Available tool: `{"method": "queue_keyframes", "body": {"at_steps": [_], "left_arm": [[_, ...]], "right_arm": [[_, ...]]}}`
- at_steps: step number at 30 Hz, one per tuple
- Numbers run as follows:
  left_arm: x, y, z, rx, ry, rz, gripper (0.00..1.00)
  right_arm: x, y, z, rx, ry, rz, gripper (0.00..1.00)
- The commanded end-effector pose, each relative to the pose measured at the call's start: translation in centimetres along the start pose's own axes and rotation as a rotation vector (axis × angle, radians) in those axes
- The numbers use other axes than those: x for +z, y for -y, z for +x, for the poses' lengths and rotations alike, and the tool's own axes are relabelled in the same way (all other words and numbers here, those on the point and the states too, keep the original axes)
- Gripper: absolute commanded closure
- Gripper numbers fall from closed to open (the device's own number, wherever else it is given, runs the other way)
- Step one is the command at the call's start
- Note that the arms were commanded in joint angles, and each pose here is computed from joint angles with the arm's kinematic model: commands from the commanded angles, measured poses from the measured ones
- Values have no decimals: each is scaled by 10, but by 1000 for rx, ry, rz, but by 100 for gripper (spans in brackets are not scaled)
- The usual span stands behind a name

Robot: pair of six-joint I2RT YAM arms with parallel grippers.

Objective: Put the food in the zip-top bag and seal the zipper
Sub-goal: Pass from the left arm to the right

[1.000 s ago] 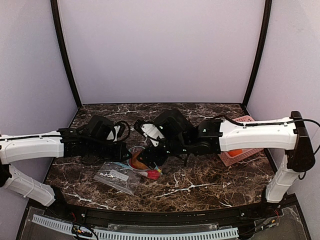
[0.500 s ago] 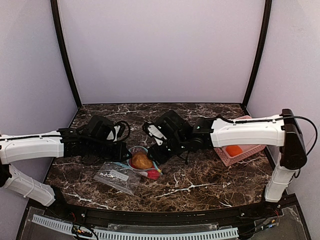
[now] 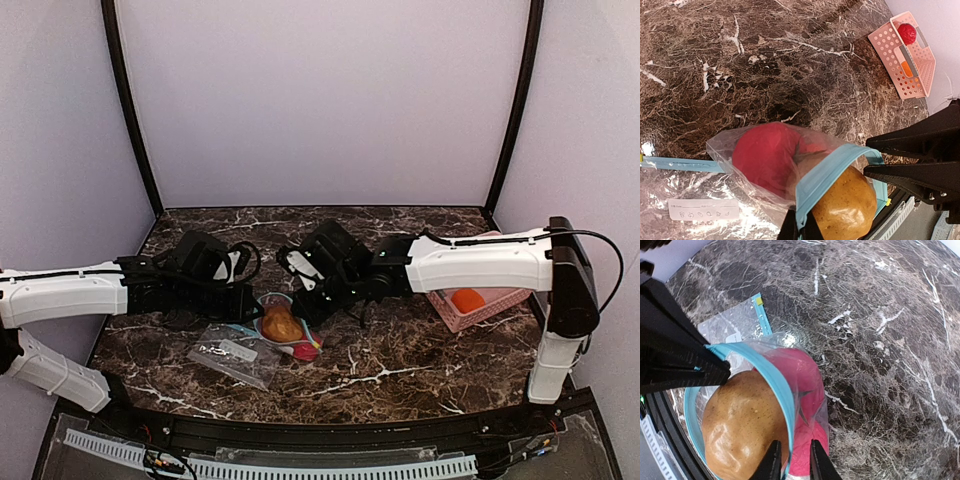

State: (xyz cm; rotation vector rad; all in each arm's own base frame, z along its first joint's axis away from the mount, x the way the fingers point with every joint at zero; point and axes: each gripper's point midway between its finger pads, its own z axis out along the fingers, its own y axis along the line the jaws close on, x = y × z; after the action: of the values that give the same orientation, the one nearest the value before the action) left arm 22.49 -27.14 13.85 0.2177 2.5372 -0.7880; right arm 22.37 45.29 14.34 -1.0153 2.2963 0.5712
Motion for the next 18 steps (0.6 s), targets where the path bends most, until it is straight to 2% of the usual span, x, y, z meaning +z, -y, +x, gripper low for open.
{"method": "queue_keyframes", "body": {"at_steps": [1,3,6,7,8,10,12,16,18], "left_arm": [[-4,6,-5,6,16,16,99],[-4,6,-6,3,17,17,99],[-4,5,-6,-1,20,10,99],[-5,4,-6,-3,22,9,95],[-5,4,-6,-9,24,8,90],[-7,4,-7,-16,30,9,61],[-11,5,-7,-25,39,18,40],[-16,2,0,-59,36,33,18],[-16,0,8,-91,22,51,15]], "right_arm": [[-1,-6,-9,14,8,-35,90],[-6,-9,-11,21,13,-44,100],[-16,-10,-18,46,35,-48,100],[-19,-9,-20,57,43,-45,100],[-21,-7,-21,70,46,-39,100],[-22,-7,-21,89,46,-32,100],[-20,-4,-19,108,40,-19,100],[-15,-1,-16,133,30,0,100],[-14,0,-16,145,28,5,100]]}}
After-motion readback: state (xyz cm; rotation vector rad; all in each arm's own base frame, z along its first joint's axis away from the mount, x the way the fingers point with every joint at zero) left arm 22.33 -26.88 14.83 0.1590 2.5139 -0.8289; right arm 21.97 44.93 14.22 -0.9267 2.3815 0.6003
